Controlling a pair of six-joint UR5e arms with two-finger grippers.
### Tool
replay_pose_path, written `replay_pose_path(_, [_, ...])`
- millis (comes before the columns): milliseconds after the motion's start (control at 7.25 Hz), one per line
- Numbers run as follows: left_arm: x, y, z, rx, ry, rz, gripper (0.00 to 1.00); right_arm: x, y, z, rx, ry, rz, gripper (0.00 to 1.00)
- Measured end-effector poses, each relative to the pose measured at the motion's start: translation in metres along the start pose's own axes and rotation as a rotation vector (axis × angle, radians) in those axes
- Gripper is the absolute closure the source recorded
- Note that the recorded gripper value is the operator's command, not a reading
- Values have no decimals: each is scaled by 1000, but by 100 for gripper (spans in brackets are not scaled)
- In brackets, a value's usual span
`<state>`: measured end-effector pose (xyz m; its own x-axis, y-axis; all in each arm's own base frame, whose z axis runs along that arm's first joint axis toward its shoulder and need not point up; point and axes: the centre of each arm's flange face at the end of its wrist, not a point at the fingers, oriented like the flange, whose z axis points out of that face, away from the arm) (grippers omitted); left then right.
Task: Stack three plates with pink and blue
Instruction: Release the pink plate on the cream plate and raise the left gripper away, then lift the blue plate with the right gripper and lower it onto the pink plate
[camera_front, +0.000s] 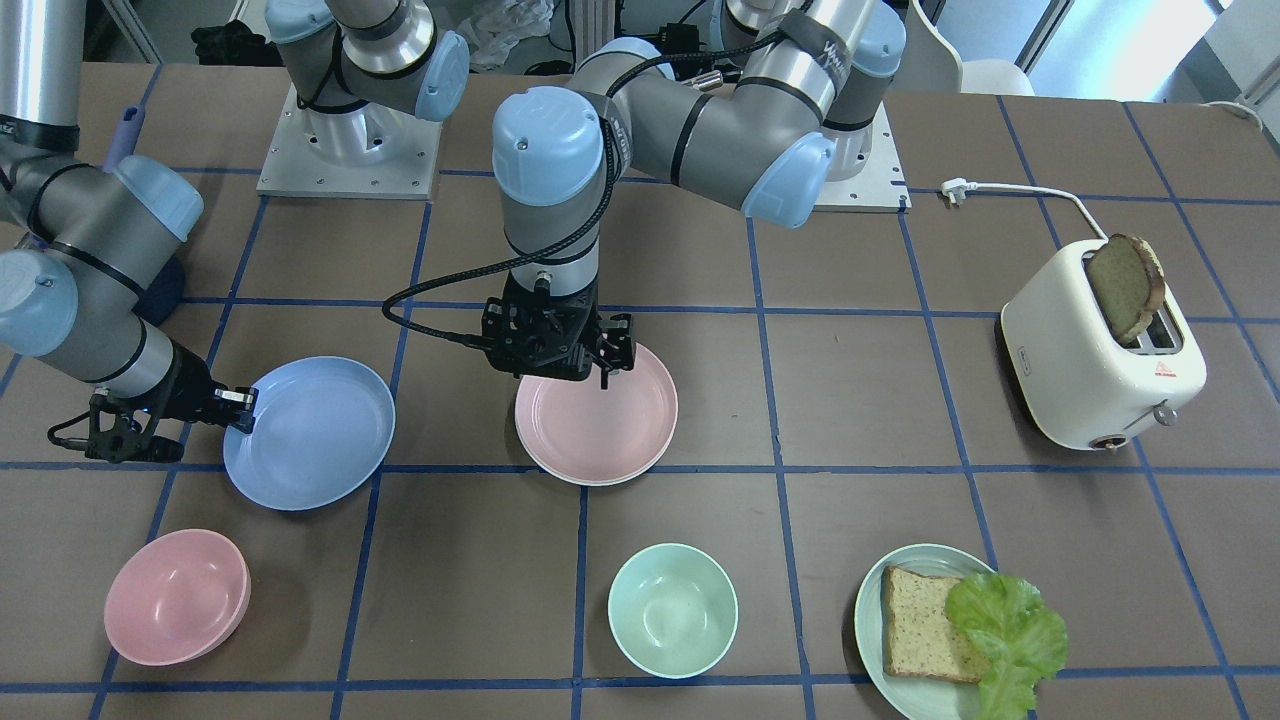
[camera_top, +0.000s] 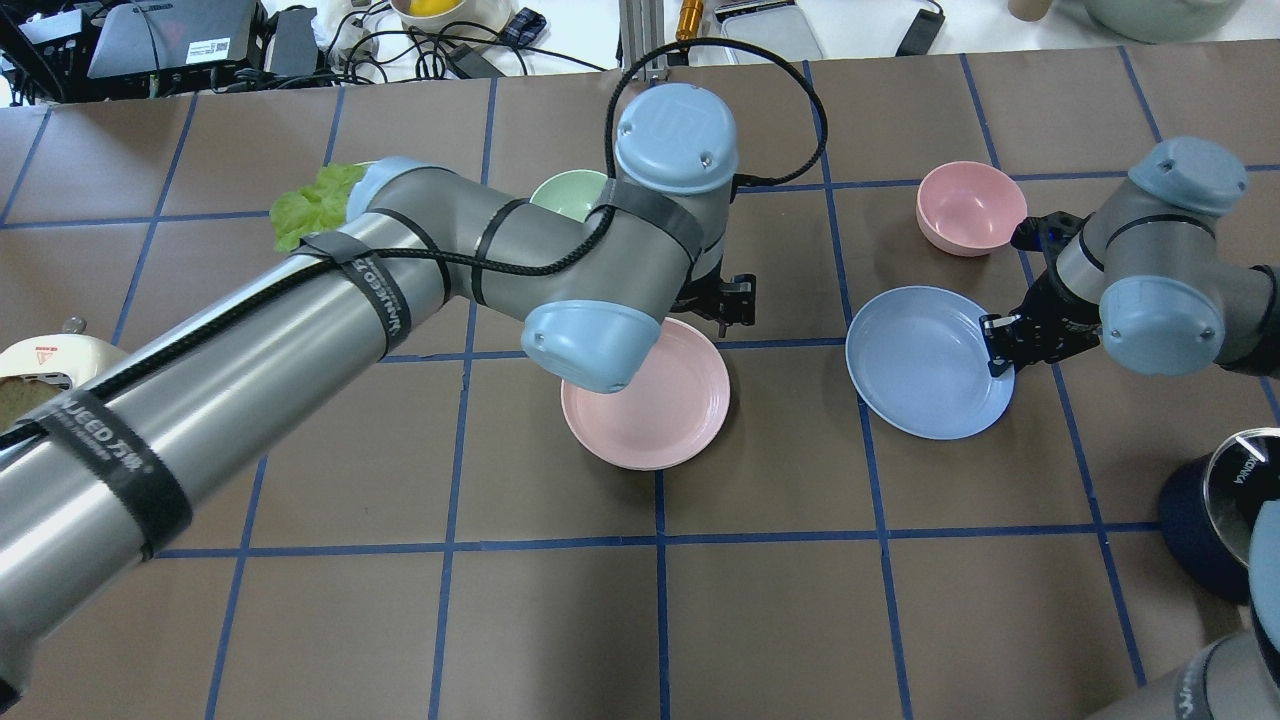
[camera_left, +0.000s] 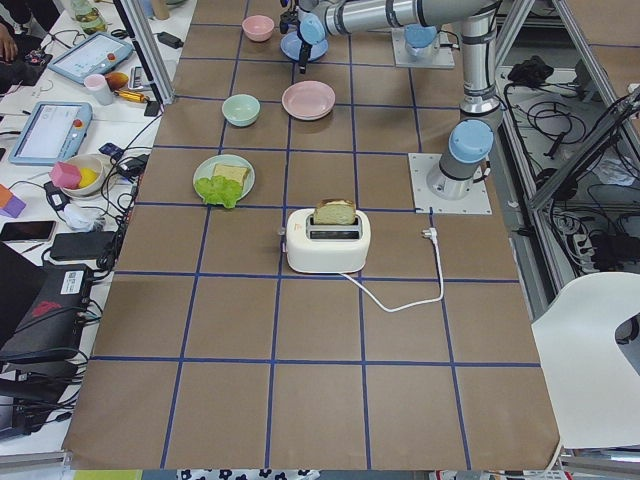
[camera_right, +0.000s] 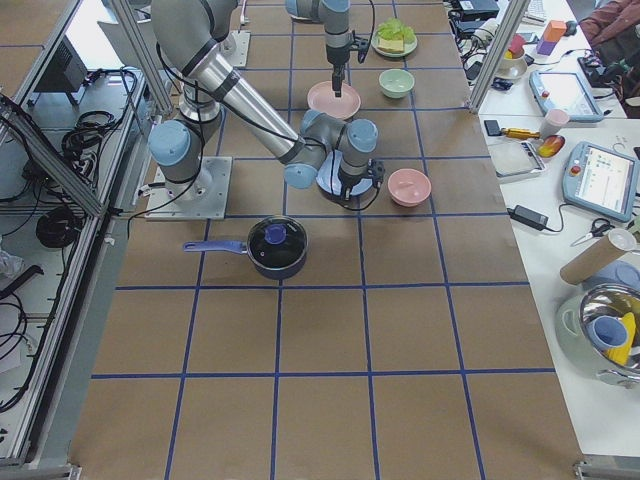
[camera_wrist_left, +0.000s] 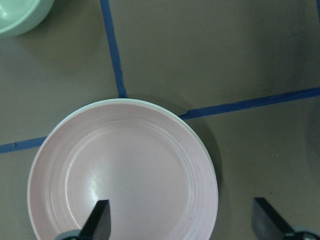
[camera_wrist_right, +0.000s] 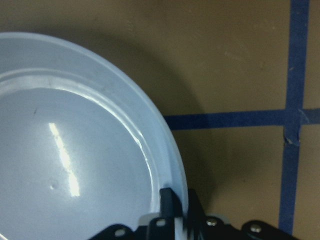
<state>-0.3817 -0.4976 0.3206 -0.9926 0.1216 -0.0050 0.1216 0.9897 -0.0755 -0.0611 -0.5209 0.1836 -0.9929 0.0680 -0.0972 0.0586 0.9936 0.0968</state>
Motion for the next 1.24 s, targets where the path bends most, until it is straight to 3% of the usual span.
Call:
replay_pose_path(276, [-65,-6,-48,-28,5,-64,0,-7,9,-24,4,-1,-3,100])
replay_pose_path(552, [-110,16,-101,-71,-1,-83,0,-11,16,-40,4,-3,-4,100])
replay_pose_path(828, [-140,43,-147,-55,1,-98,0,-18,19,-54,6,-34,20,100])
replay_pose_path(1241, [-178,63,-163,-58,-4,-138,0,-52,26,-76,4,-73,46,100])
